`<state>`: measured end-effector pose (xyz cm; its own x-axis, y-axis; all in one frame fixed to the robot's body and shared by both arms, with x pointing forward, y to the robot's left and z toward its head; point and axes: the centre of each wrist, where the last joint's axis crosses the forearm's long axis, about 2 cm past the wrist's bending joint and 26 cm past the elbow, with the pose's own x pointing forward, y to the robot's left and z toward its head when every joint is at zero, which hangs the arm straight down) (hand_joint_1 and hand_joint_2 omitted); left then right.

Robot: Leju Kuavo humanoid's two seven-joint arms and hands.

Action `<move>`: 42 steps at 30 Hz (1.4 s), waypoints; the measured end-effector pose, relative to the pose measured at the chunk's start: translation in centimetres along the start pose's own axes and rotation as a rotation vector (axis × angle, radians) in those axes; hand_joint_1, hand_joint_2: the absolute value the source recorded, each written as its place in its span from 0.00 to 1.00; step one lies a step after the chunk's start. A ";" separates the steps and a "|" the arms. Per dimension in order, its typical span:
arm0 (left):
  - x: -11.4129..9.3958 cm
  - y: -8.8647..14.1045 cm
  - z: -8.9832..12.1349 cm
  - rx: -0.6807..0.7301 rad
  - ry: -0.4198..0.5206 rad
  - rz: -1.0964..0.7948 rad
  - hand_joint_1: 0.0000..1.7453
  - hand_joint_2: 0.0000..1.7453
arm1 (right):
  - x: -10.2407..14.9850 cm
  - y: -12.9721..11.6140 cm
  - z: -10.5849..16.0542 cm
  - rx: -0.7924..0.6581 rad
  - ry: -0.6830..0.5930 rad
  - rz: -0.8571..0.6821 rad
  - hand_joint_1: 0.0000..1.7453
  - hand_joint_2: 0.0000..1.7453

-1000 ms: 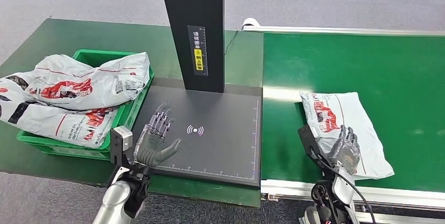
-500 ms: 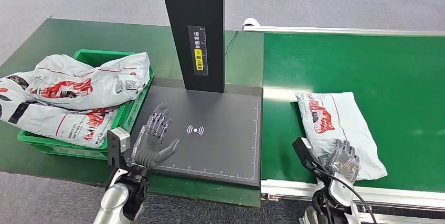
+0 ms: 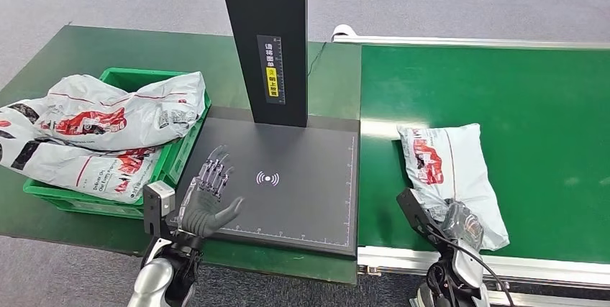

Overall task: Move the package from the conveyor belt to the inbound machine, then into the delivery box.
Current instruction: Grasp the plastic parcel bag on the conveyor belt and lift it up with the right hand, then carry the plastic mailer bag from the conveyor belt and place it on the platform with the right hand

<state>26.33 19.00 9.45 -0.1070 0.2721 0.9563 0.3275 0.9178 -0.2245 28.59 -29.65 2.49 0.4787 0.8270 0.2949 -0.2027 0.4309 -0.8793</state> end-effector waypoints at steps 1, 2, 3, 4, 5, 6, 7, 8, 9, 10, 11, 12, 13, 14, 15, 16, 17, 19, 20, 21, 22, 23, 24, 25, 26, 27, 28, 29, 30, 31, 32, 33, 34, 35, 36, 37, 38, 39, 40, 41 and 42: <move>0.1 0.0 0.2 0.002 -0.002 0.000 0.00 1.00 | 0.2 -0.2 0.1 -0.010 -0.025 -0.042 1.00 1.00; 0.1 0.1 0.3 0.003 -0.003 -0.001 0.00 1.00 | 0.4 -0.5 0.2 -0.020 -0.044 -0.074 1.00 1.00; 0.2 0.1 0.4 0.005 -0.005 -0.001 0.00 1.00 | 0.6 -0.8 0.2 -0.030 -0.059 -0.097 1.00 1.00; 0.2 0.1 0.5 0.006 -0.007 -0.002 0.00 1.00 | 0.7 -1.0 0.3 -0.040 -0.070 -0.111 1.00 1.00; 0.2 0.2 0.6 0.007 -0.008 -0.002 0.00 1.00 | 0.8 -1.2 0.4 -0.047 -0.078 -0.119 1.00 1.00; 0.3 0.2 0.7 0.009 -0.009 -0.002 0.00 1.00 | 0.9 -1.3 0.4 -0.054 -0.086 -0.127 1.00 1.00; 0.3 0.2 0.7 0.009 -0.010 -0.002 0.00 1.00 | 1.0 -1.5 0.5 -0.058 -0.099 -0.140 1.00 1.00; 0.3 0.3 0.8 0.010 -0.010 -0.002 0.00 1.00 | 1.0 -1.6 0.6 -0.062 -0.118 -0.162 1.00 1.00; 0.3 0.3 0.8 0.011 -0.011 -0.002 0.00 1.00 | 1.1 -1.7 0.6 -0.066 -0.142 -0.194 1.00 1.00; 0.3 0.3 0.8 0.011 -0.012 -0.001 0.00 1.00 | 1.3 -1.9 0.8 -0.074 -0.172 -0.238 1.00 1.00; 0.3 0.3 0.8 0.011 -0.014 -0.001 0.00 1.00 | 1.4 -2.1 0.9 -0.086 -0.203 -0.285 1.00 1.00; 0.3 0.3 0.8 0.011 -0.017 0.000 0.00 1.00 | 1.6 -2.3 1.1 -0.102 -0.232 -0.330 1.00 1.00; 0.3 0.3 0.8 0.011 -0.019 0.000 0.00 1.00 | 1.8 -2.7 1.2 -0.119 -0.258 -0.369 1.00 1.00; 0.3 0.3 0.8 0.010 -0.022 0.001 0.00 1.00 | 1.9 -2.9 1.3 -0.135 -0.277 -0.394 1.00 1.00; 0.3 0.3 0.8 0.009 -0.023 0.001 0.00 1.00 | 2.0 -3.2 1.4 -0.149 -0.292 -0.411 1.00 1.00; 0.3 0.3 0.8 0.009 -0.024 0.001 0.00 1.00 | 2.1 -3.5 1.5 -0.161 -0.305 -0.426 1.00 1.00; 0.3 0.3 0.7 0.009 -0.026 0.001 0.00 1.00 | 2.2 -3.6 1.6 -0.173 -0.320 -0.446 1.00 1.00; 0.3 0.3 0.7 0.013 -0.034 -0.001 0.00 1.00 | 2.4 -4.0 1.8 -0.211 -0.373 -0.526 1.00 1.00; 0.4 0.3 0.7 0.020 -0.041 -0.005 0.00 1.00 | 2.5 -4.2 1.9 -0.238 -0.409 -0.579 1.00 1.00; 0.4 0.3 0.6 0.028 -0.050 -0.009 0.00 1.00 | 2.8 -4.5 2.0 -0.268 -0.446 -0.634 1.00 1.00; 0.4 0.3 0.6 0.038 -0.058 -0.014 0.00 1.00 | 3.2 -4.8 2.1 -0.298 -0.482 -0.685 1.00 1.00; 0.4 0.4 0.6 0.047 -0.067 -0.017 0.00 1.00 | 3.6 -5.2 2.2 -0.327 -0.517 -0.733 1.00 1.00; 0.4 0.4 0.6 0.053 -0.076 -0.019 0.00 1.00 | 4.1 -5.5 2.2 -0.361 -0.554 -0.781 1.00 1.00; 0.5 0.4 0.6 0.061 -0.088 -0.020 0.00 1.00 | 4.6 -6.0 2.2 -0.402 -0.593 -0.829 1.00 1.00; 0.6 0.5 0.5 0.069 -0.101 -0.022 0.00 1.00 | 5.2 -6.5 2.3 -0.450 -0.634 -0.869 1.00 1.00; 0.7 0.6 0.5 0.080 -0.116 -0.028 0.00 1.00 | 5.9 -7.0 2.3 -0.501 -0.678 -0.899 1.00 1.00; 0.8 0.6 0.3 0.091 -0.131 -0.035 0.00 1.00 | 6.7 -7.6 2.4 -0.546 -0.724 -0.914 1.00 1.00; 0.9 0.7 0.1 0.099 -0.145 -0.042 0.00 1.00 | 7.6 -8.2 2.6 -0.581 -0.772 -0.917 1.00 1.00; 1.0 0.7 -0.1 0.103 -0.161 -0.047 0.00 1.00 | 8.5 -8.8 2.7 -0.602 -0.821 -0.914 1.00 1.00; 1.2 0.7 -0.5 0.104 -0.177 -0.051 0.00 1.00 | 9.4 -9.2 3.0 -0.611 -0.870 -0.905 1.00 1.00; 1.3 0.6 -0.9 0.103 -0.194 -0.054 0.00 1.00 | 10.4 -9.6 3.2 -0.613 -0.919 -0.889 1.00 1.00; 1.4 0.5 -1.4 0.102 -0.211 -0.057 0.00 1.00 | 11.3 -9.8 3.5 -0.608 -0.965 -0.866 1.00 1.00; 1.5 0.4 -1.9 0.099 -0.226 -0.058 0.00 1.00 | 12.1 -10.0 3.8 -0.596 -1.009 -0.837 1.00 1.00; 1.6 0.2 -2.4 0.094 -0.237 -0.057 0.00 1.00 | 12.9 -10.2 4.1 -0.581 -1.049 -0.808 1.00 1.00; 1.7 0.1 -2.9 0.088 -0.245 -0.055 0.00 1.00 | 13.6 -10.2 4.3 -0.561 -1.085 -0.781 1.00 1.00; 1.8 -0.1 -3.3 0.081 -0.251 -0.053 0.00 1.00 | 14.2 -10.3 4.6 -0.540 -1.117 -0.758 1.00 1.00; 1.9 -0.2 -3.7 0.074 -0.254 -0.051 0.00 1.00 | 14.7 -10.3 4.8 -0.521 -1.147 -0.738 1.00 1.00; 2.0 -0.3 -4.1 0.066 -0.257 -0.050 0.00 1.00 | 15.2 -10.2 5.1 -0.506 -1.174 -0.718 1.00 1.00; 2.0 -0.5 -4.3 0.059 -0.260 -0.050 0.00 1.00 | 15.6 -10.2 5.3 -0.493 -1.199 -0.700 1.00 1.00; 2.1 -0.6 -4.5 0.054 -0.262 -0.049 0.00 1.00 | 16.0 -10.2 5.5 -0.479 -1.225 -0.680 1.00 1.00; 2.1 -0.7 -4.7 0.049 -0.264 -0.049 0.00 1.00 | 16.4 -10.2 5.7 -0.456 -1.251 -0.656 1.00 1.00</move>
<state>30.31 17.62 12.50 -0.3645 0.2873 0.8858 0.2705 0.9429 -0.1945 33.69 -18.42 18.42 -0.6990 0.4027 0.5909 0.1455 0.8891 -0.4339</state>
